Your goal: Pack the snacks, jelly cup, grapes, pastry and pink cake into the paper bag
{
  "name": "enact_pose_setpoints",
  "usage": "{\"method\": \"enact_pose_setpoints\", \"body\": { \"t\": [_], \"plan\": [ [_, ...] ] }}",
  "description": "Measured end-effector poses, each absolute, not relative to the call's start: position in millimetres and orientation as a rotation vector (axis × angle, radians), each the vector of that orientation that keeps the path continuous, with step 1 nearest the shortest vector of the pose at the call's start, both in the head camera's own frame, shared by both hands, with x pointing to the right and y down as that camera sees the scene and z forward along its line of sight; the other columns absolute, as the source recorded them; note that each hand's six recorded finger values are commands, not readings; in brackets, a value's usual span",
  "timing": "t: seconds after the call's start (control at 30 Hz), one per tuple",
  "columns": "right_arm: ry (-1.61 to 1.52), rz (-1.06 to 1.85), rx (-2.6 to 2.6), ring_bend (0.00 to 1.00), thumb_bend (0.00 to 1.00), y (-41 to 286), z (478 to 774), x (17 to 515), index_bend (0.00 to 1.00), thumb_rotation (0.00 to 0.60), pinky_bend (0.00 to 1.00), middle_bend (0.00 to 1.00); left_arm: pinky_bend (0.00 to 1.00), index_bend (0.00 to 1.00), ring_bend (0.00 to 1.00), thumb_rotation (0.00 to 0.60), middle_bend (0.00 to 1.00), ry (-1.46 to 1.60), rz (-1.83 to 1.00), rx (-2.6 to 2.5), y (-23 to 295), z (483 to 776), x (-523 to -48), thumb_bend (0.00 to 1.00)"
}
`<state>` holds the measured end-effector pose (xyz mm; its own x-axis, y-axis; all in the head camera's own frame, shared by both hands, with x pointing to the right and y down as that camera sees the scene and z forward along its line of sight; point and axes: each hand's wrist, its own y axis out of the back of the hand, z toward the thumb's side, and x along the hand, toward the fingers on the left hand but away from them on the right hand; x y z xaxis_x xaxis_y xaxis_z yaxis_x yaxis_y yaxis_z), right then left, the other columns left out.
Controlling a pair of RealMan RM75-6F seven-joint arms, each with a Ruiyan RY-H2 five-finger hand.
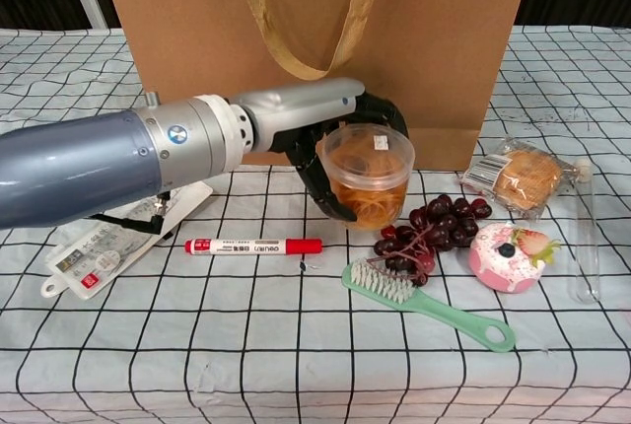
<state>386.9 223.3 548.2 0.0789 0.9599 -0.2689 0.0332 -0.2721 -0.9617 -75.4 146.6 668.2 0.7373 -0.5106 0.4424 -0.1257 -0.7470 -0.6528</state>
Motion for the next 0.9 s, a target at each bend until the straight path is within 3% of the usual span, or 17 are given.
{"method": "enact_pose_setpoints", "body": {
  "t": [0.53, 0.9],
  "plan": [
    [-1.048, 1.345, -1.453, 0.25, 0.18, 222.6, 547.1, 390.6, 0.12, 0.6, 0.24, 0.15, 0.4, 0.32, 0.31, 0.6, 0.39, 0.594, -0.367, -2.235, 155.4, 535.8, -83.6, 0.3],
    [-1.032, 1.364, -1.453, 0.25, 0.18, 223.4, 551.6, 392.6, 0.12, 0.6, 0.24, 0.15, 0.4, 0.33, 0.31, 0.6, 0.41, 0.907, -0.214, -2.069, 93.6, 477.3, -89.6, 0.3]
  ]
}}
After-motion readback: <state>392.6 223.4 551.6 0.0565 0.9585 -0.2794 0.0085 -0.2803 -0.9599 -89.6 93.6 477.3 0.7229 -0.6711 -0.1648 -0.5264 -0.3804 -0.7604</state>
